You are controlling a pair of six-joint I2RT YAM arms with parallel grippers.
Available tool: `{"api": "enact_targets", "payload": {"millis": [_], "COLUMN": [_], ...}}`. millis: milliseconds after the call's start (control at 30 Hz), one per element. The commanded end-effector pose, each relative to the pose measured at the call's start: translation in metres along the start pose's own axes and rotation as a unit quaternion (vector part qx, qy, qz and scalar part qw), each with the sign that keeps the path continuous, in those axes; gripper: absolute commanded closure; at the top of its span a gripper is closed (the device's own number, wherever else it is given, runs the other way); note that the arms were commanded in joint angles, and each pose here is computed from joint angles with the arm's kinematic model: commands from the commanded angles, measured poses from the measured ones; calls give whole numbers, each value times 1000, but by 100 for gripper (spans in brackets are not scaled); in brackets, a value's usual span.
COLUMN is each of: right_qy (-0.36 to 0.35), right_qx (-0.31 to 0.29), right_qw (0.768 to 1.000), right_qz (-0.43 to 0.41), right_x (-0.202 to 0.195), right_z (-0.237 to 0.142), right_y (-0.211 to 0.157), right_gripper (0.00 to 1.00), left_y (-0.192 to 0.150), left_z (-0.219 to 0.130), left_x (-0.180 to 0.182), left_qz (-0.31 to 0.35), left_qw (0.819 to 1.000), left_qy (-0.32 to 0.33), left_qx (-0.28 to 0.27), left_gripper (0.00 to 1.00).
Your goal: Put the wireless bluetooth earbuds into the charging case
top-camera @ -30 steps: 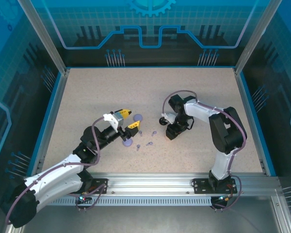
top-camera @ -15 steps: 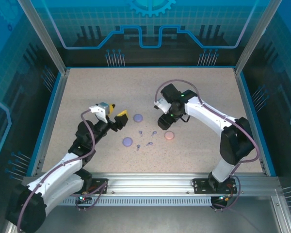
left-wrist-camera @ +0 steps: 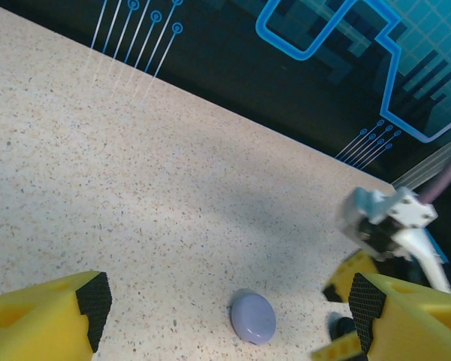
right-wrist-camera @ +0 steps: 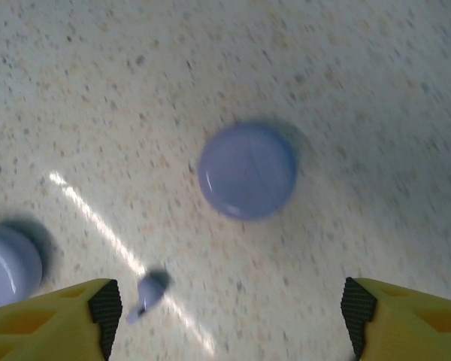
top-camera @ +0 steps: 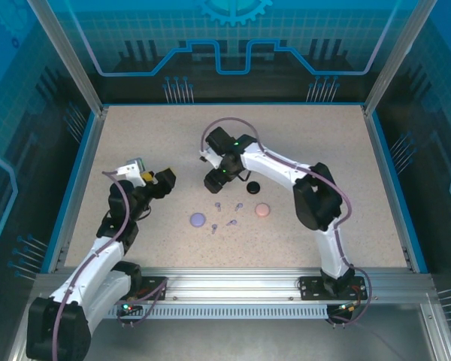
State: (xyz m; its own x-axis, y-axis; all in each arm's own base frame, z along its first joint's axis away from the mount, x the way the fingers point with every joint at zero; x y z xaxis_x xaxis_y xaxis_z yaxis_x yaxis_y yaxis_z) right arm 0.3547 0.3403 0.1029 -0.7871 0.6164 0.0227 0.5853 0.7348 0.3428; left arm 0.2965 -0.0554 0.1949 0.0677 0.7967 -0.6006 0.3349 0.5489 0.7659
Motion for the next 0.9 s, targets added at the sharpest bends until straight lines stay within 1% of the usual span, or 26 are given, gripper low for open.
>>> {"api": "enact_targets", "payload": {"millis": [0, 167, 233, 267, 367, 567, 733, 867], "right_qy": [9, 7, 2, 6, 12, 19, 20, 20], "right_qx": [28, 50, 53, 69, 79, 90, 89, 93], "right_qw": [998, 994, 992, 990, 988, 985, 985, 985], "right_qz": [-52, -97, -113, -121, -135, -147, -145, -142], "right_x": [5, 5, 5, 6, 6, 6, 4, 1], "right_z": [11, 31, 31, 45, 53, 63, 67, 71], "right_y": [0, 2, 4, -1, -3, -6, -3, -3], "right_gripper": [18, 17, 17, 18, 20, 25, 30, 33], "left_y": [-3, -8, -8, -8, -6, -7, -8, -7], "left_z": [-4, -6, -6, -6, -6, -6, -6, -6], "left_x": [1, 5, 5, 5, 5, 5, 4, 2], "left_qz": [-20, -31, -32, -33, -34, -37, -36, -37], "left_qw": [1000, 999, 999, 999, 999, 999, 999, 999], "left_qy": [-2, 0, 0, 0, 0, 1, -4, -7], "left_qx": [9, 12, 13, 13, 11, 14, 17, 18], "left_gripper": [15, 14, 15, 14, 14, 15, 15, 15]}}
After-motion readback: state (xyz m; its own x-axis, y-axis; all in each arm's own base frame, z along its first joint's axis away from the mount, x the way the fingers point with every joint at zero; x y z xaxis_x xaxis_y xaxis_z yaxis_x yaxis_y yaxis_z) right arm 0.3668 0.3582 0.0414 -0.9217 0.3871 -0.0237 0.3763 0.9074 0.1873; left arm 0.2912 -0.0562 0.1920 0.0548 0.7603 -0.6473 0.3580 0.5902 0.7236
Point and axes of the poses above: each hand's point on the last joint's axis, 136 mm out from that joint toward the fingers, its own z axis out along the fingers, its own x axis along the line the jaws close on, y = z × x, the point moved 2 cm from there along -z, back along the fingers, and after that the axes turned 4 degrees about -z, right-handed, at the moved point
